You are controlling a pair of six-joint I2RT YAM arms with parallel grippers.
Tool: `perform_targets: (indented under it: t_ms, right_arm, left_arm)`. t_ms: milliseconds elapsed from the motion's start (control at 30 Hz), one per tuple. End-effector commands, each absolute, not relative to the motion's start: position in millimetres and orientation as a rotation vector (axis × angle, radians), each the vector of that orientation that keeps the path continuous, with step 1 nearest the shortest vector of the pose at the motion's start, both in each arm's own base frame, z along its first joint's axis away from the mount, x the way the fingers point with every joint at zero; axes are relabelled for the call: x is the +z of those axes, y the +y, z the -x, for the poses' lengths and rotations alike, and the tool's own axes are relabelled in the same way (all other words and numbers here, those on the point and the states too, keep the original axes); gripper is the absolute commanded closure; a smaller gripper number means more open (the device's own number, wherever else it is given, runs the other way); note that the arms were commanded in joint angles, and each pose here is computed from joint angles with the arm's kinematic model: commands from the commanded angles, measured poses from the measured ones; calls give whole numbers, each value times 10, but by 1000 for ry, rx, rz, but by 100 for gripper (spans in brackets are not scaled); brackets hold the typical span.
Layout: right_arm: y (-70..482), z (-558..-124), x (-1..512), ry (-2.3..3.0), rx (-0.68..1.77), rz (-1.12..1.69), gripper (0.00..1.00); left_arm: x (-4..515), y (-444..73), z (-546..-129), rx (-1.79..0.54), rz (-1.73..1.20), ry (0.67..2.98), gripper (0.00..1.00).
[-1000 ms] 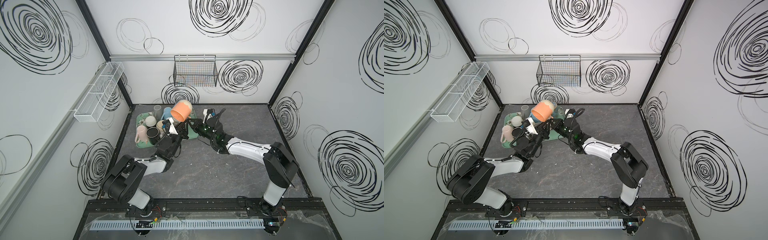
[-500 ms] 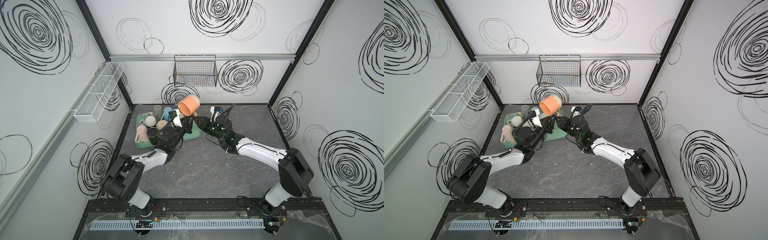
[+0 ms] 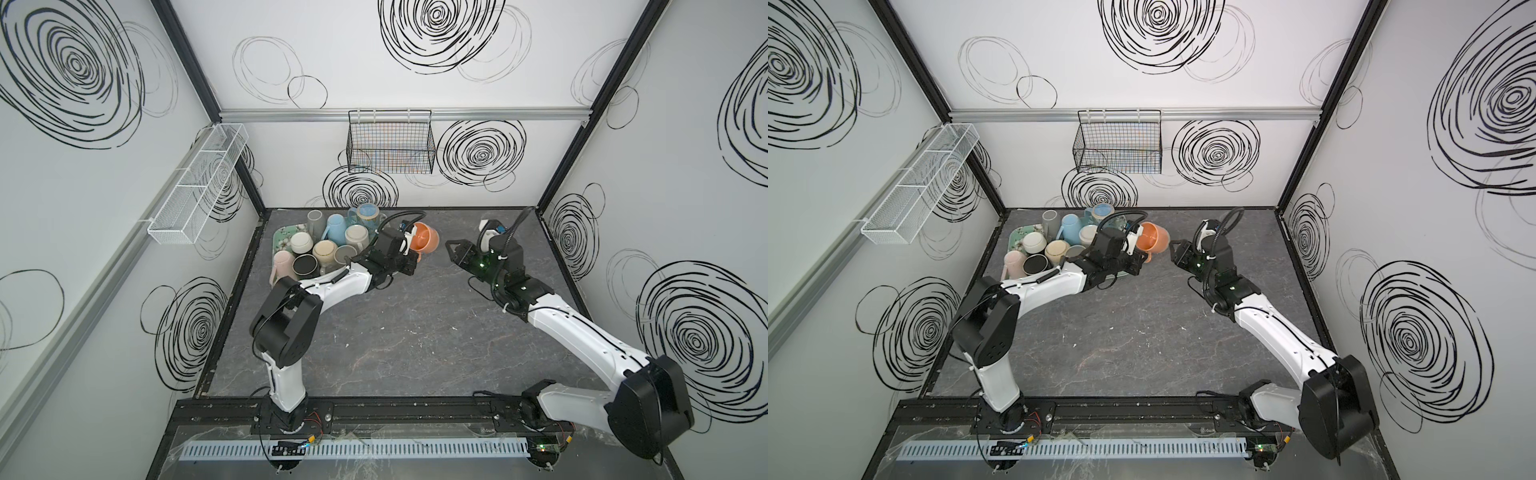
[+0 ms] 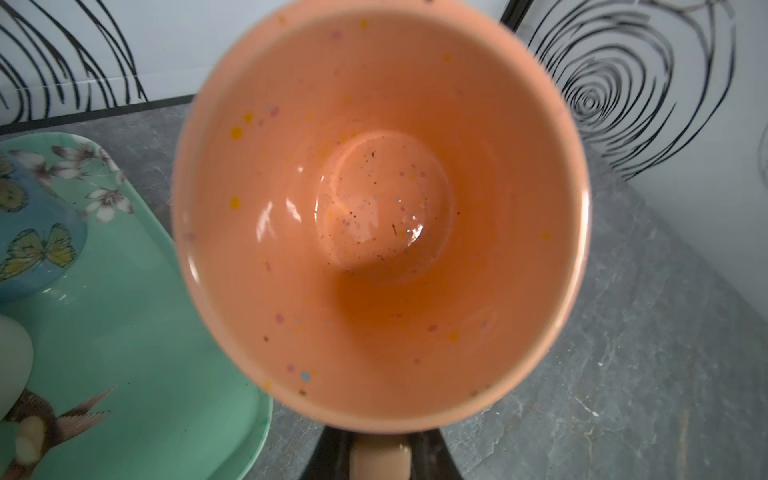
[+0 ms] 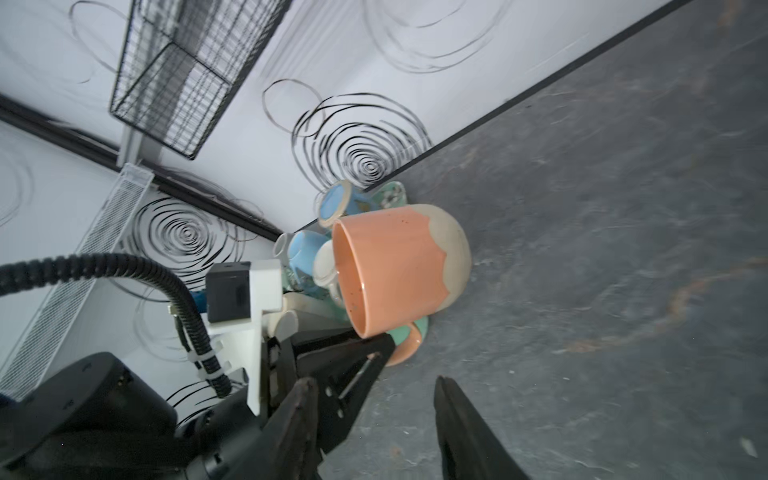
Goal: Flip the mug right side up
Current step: 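Hold the upright peach mug with the left gripper while the right gripper withdraws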
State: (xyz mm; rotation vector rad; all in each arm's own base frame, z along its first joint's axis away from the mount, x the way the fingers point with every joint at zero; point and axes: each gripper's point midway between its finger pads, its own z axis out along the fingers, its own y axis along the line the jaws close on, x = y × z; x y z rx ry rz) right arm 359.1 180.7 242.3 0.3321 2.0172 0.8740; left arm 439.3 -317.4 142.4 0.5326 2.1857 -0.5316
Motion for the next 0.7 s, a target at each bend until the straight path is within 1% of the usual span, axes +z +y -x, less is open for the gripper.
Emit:
perform_targets:
  t_ms: [0, 133, 267, 433, 567, 600, 633, 667]
  right_arm:
    - [1504, -3427, 2301, 2054, 797, -345, 50]
    - [1260, -3291, 2280, 2045, 750, -378, 49]
    - [1104, -3150, 2232, 2054, 701, -403, 48]
    - [957, -3009, 2227, 2024, 657, -421, 47]
    - [875, -2926, 2248, 2014, 626, -421, 46]
    - [849, -2910, 2245, 2016, 612, -422, 46]
    - [829, -2893, 2231, 2019, 600, -422, 46]
    - [818, -2881, 2233, 2019, 596, -422, 45]
  left_arm:
    - [1590, -3184, -4602, -376, -724, 2164, 100]
    - [1400, -3229, -4750, -234, -917, 2226, 100]
    - [1265, -3291, -4868, -150, -1080, 2250, 100]
    - [1219, -3338, -5063, -24, -1170, 2224, 100]
    - [1184, -3365, -5167, 28, -1232, 2181, 100]
    - [1169, -3367, -5182, 40, -1249, 2169, 94]
    - [1160, -3366, -5193, 52, -1261, 2160, 89]
    - [1147, -3362, -5197, 61, -1274, 2154, 87]
